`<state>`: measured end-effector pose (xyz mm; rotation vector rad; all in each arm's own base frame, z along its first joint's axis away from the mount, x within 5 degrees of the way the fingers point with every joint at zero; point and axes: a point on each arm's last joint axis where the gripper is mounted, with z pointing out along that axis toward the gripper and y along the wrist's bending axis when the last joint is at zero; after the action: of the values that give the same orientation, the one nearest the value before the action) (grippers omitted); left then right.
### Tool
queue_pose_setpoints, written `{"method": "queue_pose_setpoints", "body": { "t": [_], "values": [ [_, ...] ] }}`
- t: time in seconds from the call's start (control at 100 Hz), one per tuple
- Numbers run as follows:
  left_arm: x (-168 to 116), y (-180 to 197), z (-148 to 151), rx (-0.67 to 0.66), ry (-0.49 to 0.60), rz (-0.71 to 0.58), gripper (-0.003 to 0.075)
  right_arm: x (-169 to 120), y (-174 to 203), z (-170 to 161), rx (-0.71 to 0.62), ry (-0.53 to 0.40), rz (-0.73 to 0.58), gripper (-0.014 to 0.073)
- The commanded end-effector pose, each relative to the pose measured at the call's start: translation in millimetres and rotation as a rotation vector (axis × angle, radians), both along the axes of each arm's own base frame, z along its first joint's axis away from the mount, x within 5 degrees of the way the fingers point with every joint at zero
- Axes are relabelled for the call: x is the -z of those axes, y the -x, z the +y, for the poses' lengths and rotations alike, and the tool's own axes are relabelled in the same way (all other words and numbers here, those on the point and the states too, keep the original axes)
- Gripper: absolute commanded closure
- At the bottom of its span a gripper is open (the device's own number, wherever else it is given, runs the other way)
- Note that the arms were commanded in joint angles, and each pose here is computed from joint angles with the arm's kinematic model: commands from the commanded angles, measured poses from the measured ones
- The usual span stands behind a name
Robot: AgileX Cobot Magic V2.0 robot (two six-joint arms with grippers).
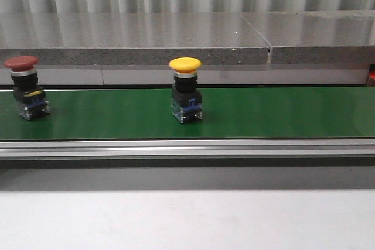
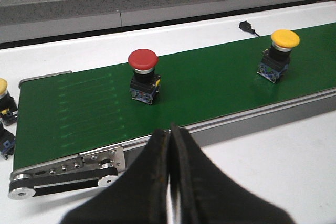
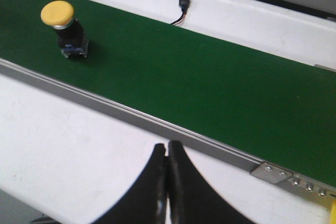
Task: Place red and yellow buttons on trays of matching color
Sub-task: 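Move the right gripper above the yellow button arriving on the belt, then lower the right gripper, grasp the yellow button and lift it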
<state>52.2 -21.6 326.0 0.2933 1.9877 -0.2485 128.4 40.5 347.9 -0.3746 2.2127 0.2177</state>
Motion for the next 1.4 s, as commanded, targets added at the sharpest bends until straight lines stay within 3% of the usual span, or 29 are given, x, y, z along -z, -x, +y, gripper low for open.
{"method": "queue_pose_setpoints", "body": {
  "t": [0.0, 0.26, 0.38, 0.74, 1.39],
  "values": [
    [-14, -3, -1, 0.0, 0.033, -0.088, 0.0741, -17, -20, 8, -0.033, 0.01, -0.037, 0.0602],
    [-14, -3, -1, 0.0, 0.033, -0.088, 0.0741, -19, -73, 40, -0.105, -0.002, 0.067, 0.012],
    [-14, -3, -1, 0.0, 0.033, -0.088, 0.0741, -16, -95, 55, -0.135, 0.002, 0.13, -0.0004],
    [-14, -3, -1, 0.0, 0.033, -0.088, 0.0741, 4, -146, 93, -0.212, 0.055, 0.348, -0.0005],
    [-14, -3, -1, 0.0, 0.033, -0.088, 0.0741, 53, -205, 119, -0.216, 0.085, 0.466, 0.0]
  ]
}}
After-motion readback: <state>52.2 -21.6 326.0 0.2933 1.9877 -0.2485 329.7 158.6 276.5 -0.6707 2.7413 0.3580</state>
